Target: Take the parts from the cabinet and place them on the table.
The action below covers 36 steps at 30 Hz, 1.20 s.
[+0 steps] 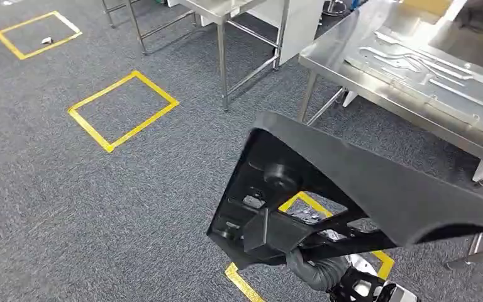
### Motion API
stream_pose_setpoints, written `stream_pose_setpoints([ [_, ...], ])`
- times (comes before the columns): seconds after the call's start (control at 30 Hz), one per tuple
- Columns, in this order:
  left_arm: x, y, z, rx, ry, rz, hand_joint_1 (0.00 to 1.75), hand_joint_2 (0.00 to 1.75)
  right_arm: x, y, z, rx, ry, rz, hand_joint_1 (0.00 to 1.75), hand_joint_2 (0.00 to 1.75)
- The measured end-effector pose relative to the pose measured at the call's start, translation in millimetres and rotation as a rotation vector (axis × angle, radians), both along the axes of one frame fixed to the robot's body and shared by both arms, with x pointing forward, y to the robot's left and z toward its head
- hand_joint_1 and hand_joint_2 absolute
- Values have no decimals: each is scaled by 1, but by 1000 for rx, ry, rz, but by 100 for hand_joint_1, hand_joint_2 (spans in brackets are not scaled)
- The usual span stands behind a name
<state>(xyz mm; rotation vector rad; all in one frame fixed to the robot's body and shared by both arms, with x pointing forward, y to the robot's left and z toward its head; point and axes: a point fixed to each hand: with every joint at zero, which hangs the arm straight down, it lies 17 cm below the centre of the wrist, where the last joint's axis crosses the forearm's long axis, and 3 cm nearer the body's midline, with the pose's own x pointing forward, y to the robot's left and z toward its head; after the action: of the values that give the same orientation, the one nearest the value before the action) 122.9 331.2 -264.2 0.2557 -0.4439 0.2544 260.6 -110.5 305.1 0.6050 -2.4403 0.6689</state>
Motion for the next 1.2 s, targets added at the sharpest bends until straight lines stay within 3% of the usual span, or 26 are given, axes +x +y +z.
stream_pose_setpoints([
  [0.63,-11,6,-2,26,39,75,0,175,-8,1,-15,-13,46,15,175,175],
  [0.8,-19,11,-3,19,44,143,0,175,-18,15,-27,-38,62,8,175,175],
  [1.2,-6,6,-1,-72,-13,203,0,175,-36,29,-17,3,62,11,175,175],
])
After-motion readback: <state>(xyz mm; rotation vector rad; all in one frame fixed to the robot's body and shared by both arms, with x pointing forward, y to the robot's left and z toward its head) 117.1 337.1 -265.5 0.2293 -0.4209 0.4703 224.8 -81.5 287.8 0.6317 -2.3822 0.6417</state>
